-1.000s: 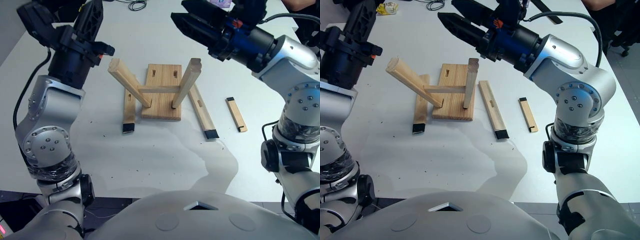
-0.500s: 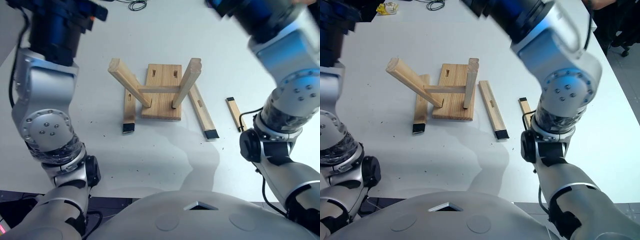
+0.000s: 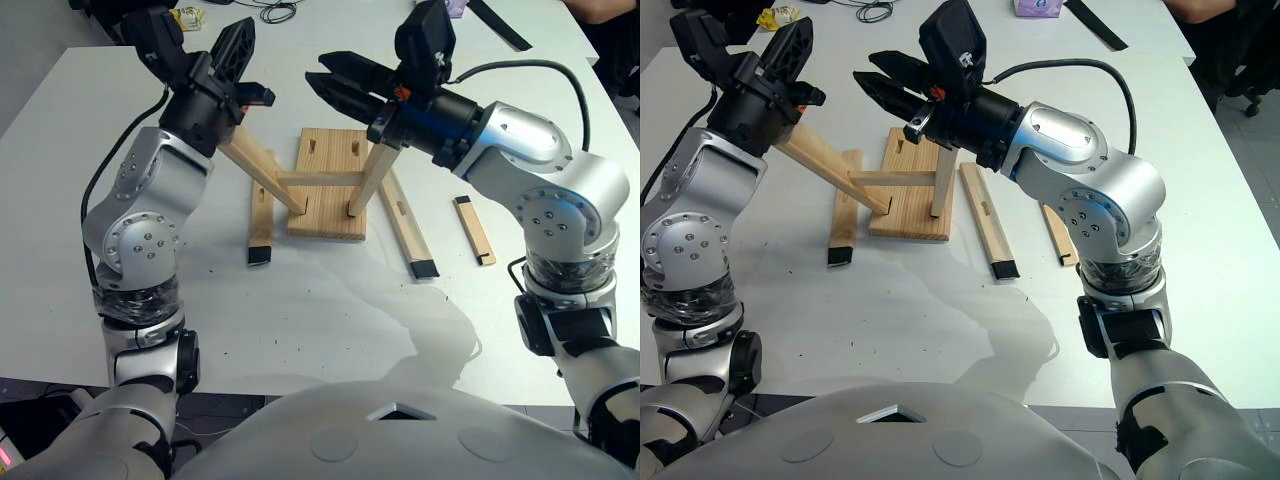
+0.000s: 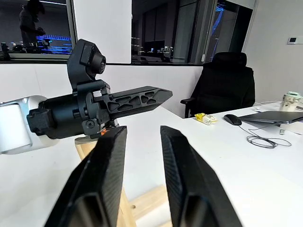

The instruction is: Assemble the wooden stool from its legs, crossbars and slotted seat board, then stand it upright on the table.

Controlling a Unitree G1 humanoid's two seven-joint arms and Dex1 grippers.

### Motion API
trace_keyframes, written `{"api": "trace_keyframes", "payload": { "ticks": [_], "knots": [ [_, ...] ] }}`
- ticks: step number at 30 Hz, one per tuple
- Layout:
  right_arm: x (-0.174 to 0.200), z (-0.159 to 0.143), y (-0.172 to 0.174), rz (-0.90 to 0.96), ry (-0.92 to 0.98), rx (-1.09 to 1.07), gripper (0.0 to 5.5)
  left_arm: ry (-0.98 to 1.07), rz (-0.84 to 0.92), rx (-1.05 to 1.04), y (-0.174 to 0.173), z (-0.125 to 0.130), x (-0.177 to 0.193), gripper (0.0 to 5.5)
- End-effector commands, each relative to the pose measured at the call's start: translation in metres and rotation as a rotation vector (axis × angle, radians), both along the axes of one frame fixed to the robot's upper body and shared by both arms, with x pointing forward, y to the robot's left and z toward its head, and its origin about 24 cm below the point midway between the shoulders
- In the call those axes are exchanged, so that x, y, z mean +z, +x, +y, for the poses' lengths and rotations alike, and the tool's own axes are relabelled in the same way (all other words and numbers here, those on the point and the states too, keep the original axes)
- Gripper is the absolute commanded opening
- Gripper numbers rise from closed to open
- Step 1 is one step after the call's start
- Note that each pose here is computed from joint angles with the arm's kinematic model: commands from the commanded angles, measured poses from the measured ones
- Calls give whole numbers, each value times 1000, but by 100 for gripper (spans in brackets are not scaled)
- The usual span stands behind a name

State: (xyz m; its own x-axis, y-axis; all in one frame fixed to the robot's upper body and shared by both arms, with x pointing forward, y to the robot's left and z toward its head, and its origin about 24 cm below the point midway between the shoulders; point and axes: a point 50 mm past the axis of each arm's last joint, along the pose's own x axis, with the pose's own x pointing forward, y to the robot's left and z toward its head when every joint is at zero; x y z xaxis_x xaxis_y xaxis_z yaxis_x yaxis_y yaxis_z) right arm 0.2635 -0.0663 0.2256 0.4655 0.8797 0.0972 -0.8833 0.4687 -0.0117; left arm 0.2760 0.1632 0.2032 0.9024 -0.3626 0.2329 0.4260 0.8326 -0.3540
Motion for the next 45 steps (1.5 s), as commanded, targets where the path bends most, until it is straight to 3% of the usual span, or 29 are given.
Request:
{"api": "trace_keyframes", "payload": {
  "ticks": [1, 7, 11, 16, 19, 21, 23, 26, 35, 40, 45],
  "knots": [
    [7, 0, -2, 73, 129, 72, 130, -93, 160, -32, -2, 0, -30, 0],
    [46, -17, -2, 72, 415, 126, 130, -303, -157, -105, -20, -2, 42, 0],
    [57, -42, 6, 67, 485, 81, 130, -383, -293, -4, -29, 25, 67, 0],
    [21, -69, 41, 101, 237, -226, 130, -408, -294, 247, -31, 76, 64, 0],
    [-19, -81, 55, 96, -19, -356, 130, -310, -157, 406, -25, 99, 36, 0],
    [-58, -78, 48, 112, -217, -274, 130, -66, 193, 428, -19, 88, -46, 0],
    [-70, -76, 41, 110, -276, -188, 130, 39, 307, 387, -25, 74, -78, 0],
    [-73, -71, 33, 106, -300, -88, 130, 38, 268, 315, -27, 59, -74, 0],
    [-134, -54, 14, 121, -510, 117, 130, 139, 387, 158, -23, 28, -117, 0],
    [-131, -55, -3, 109, -508, 230, 130, 120, 351, 102, -27, 25, -110, 0],
    [-121, -34, -17, 120, -416, 270, 130, 125, 346, 123, -18, 25, -113, 0]
  ]
}}
